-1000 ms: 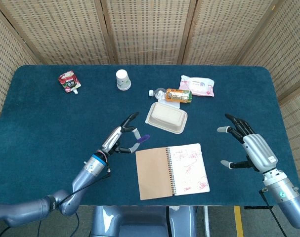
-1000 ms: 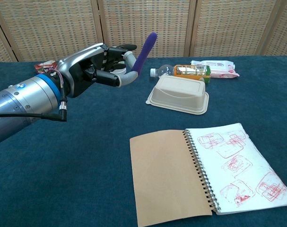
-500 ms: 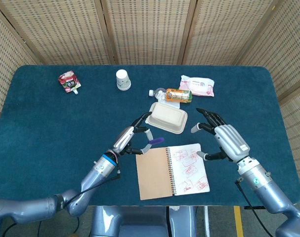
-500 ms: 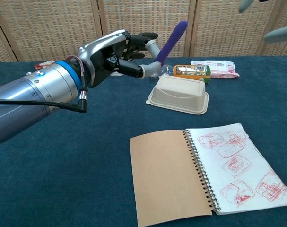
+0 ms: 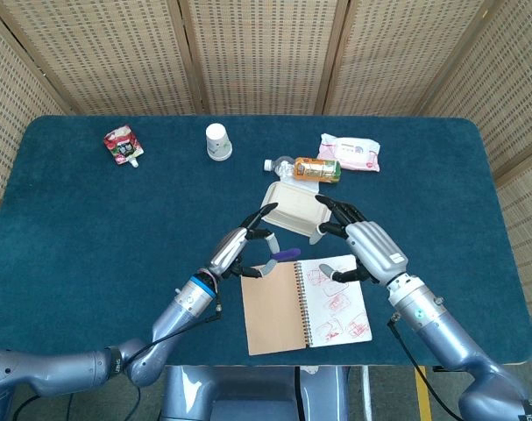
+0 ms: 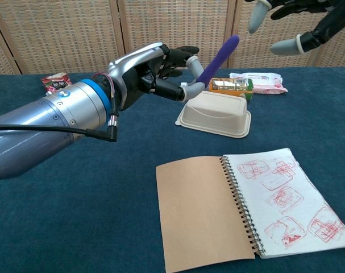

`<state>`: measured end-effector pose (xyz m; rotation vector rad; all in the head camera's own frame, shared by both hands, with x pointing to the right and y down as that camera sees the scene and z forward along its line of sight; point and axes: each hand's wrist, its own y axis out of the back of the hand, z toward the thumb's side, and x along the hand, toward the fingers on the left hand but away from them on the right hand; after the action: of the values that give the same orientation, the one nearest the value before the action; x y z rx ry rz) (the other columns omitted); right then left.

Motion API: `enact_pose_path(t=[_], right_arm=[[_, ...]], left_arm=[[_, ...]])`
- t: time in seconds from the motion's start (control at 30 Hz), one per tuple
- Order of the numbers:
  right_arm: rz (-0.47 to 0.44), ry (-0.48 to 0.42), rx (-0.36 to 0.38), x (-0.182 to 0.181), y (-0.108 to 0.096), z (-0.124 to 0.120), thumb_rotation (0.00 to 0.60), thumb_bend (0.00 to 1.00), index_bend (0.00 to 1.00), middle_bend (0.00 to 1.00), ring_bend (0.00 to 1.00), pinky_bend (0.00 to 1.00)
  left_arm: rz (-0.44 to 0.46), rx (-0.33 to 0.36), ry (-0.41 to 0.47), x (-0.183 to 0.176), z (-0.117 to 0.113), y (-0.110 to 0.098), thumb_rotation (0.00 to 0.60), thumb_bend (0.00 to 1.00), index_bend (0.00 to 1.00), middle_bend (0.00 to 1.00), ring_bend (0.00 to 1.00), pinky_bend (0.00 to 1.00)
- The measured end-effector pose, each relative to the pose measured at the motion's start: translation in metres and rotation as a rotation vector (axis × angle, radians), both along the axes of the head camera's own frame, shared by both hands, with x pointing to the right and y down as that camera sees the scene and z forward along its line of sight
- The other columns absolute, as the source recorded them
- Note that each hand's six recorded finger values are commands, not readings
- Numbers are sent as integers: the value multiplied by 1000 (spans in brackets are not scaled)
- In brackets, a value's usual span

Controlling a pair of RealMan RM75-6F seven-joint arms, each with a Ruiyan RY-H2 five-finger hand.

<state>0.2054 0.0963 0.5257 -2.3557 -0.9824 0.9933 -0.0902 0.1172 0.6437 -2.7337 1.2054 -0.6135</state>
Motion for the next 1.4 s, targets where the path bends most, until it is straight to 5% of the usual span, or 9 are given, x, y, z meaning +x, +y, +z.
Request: enact_pose_path(t=[1.4], right_arm=[[-11,8,-39,-26,10,35,600,529,522,1,0,0]], left_arm=[[13,-15,-34,3,14,10,600,514,701,0,0,0]])
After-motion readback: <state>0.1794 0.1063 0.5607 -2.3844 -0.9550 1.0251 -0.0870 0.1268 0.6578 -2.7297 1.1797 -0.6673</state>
